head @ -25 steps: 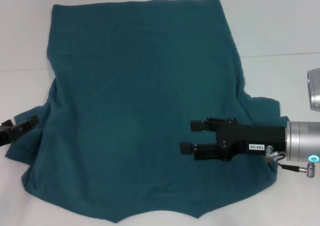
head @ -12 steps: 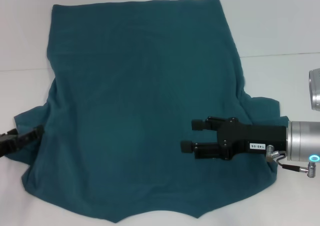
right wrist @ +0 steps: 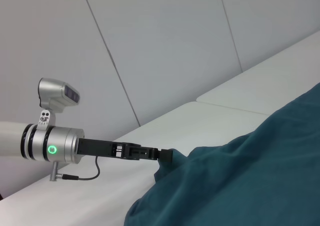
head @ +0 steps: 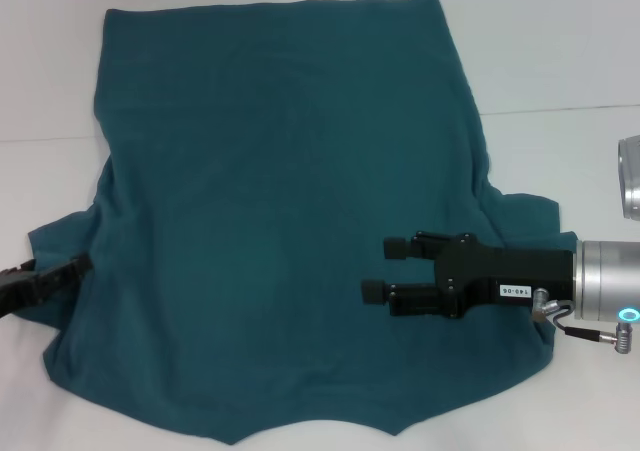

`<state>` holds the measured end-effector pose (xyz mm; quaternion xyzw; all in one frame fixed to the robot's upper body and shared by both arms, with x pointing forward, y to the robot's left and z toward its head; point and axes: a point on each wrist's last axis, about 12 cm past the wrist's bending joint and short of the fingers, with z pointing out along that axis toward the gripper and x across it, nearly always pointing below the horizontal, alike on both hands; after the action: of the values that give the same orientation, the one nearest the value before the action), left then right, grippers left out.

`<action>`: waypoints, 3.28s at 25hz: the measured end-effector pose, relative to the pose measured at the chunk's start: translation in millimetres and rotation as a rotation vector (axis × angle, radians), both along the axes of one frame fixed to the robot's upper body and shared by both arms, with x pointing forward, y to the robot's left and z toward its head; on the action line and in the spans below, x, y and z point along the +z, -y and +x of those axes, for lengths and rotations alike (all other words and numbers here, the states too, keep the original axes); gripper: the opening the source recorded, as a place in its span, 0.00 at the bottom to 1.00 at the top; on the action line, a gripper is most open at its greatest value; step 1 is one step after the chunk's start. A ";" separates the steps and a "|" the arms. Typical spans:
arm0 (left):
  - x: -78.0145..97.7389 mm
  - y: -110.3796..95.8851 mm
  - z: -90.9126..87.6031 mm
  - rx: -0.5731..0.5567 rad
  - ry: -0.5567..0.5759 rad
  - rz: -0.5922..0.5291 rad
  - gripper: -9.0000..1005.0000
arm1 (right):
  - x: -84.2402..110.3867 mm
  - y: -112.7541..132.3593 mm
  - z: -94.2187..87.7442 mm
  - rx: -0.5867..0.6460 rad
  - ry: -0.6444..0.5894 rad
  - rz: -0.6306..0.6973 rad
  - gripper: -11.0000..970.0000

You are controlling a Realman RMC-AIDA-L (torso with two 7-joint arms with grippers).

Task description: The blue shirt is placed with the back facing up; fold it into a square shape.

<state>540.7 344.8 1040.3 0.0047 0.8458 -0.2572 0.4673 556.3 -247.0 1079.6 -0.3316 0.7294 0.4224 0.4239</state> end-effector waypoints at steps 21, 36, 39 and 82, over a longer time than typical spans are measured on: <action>-0.7 -5.1 0.4 0.041 -0.011 0.002 0.30 | -1.2 0.2 -1.4 -0.003 0.000 0.005 0.92; 15.8 -29.2 8.1 0.103 0.023 0.068 0.01 | -3.1 0.6 -2.5 -0.029 -0.010 0.034 0.93; 20.9 -35.5 9.9 0.111 0.036 0.089 0.02 | -4.7 -1.3 -3.8 -0.029 -0.017 0.045 0.93; 49.6 35.9 33.9 -0.173 0.068 -0.164 0.09 | -10.8 -6.7 -5.9 -0.023 -0.030 0.039 0.92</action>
<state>574.7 308.9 1090.0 0.0481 0.8019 -0.3646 0.4708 550.3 -240.3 1068.8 -0.3084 0.7311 0.4365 0.4241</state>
